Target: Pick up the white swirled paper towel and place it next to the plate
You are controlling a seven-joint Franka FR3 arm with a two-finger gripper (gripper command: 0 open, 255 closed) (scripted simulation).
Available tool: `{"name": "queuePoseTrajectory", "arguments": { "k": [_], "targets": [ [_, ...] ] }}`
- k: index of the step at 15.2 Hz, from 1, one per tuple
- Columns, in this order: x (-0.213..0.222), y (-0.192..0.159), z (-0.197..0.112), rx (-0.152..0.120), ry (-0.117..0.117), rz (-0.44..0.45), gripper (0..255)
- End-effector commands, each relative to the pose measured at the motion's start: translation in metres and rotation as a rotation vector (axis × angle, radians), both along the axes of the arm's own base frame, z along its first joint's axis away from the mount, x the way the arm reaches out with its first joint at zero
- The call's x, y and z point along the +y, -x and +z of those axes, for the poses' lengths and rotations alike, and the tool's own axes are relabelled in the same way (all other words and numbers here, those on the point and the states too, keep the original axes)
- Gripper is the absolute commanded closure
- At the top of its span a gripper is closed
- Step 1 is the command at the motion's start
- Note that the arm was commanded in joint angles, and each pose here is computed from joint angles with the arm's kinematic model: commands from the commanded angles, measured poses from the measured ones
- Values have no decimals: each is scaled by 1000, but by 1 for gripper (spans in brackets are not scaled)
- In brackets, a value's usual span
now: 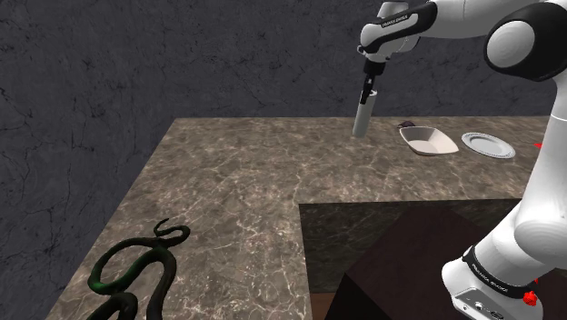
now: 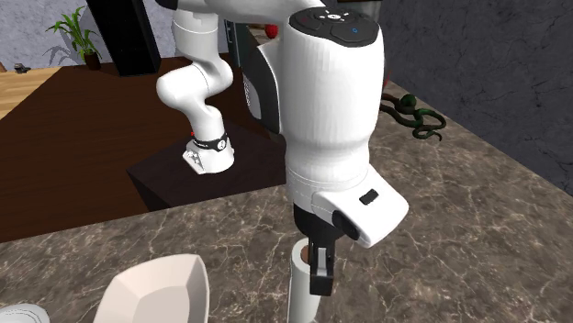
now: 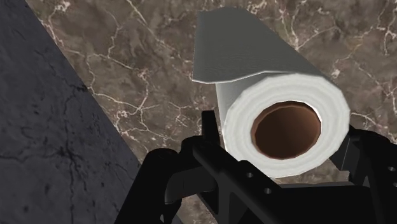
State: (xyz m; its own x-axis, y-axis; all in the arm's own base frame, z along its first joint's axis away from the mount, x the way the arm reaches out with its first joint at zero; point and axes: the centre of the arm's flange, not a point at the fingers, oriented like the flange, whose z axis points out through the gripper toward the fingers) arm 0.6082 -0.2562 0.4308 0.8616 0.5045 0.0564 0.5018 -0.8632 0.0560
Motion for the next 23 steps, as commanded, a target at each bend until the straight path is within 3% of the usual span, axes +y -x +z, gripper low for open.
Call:
{"name": "queuePoseTrajectory", "arguments": {
  "k": [1,11,23],
  "targets": [
    [0,-1,11,0,0,0,255],
    [0,-1,63,0,0,0,255],
    [-79,128,110,0,0,0,255]
  ]
}}
